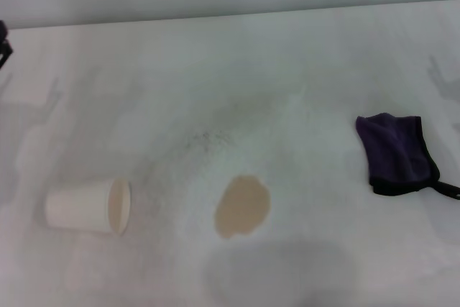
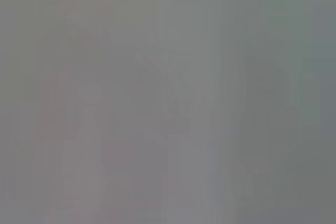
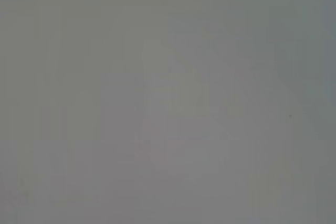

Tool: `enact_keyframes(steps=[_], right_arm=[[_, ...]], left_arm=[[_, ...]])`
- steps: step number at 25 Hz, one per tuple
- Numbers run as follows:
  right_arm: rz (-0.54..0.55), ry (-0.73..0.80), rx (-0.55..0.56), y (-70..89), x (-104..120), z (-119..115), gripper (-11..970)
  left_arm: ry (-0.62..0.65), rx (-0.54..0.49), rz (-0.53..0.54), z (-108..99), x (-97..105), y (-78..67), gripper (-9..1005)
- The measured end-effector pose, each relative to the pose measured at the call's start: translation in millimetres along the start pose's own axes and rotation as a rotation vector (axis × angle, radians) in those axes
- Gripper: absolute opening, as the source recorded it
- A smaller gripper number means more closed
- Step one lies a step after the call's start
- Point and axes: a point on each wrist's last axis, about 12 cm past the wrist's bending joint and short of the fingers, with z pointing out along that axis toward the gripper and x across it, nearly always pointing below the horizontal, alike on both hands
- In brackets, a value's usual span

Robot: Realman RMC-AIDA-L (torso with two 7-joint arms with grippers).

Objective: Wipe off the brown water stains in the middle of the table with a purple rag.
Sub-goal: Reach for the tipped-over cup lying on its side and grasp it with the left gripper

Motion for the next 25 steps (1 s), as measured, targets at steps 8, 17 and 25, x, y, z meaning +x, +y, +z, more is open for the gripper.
enact_keyframes(steps=[8, 17, 25], right_arm=[[0.0, 0.005, -0.004, 0.6, 1, -1, 844], [0.007, 0.009, -0.019, 5.4, 1, 2, 844], [0.013, 0.009, -0.024, 8.3, 1, 5, 844]], left_arm=[[0.011, 0.175, -0.098, 11, -13, 3.2, 891], [0.093, 0.372, -0.11, -1, -37, 16.4, 891], [0.248, 0.542, -0.073, -15, -71, 26.7, 890]])
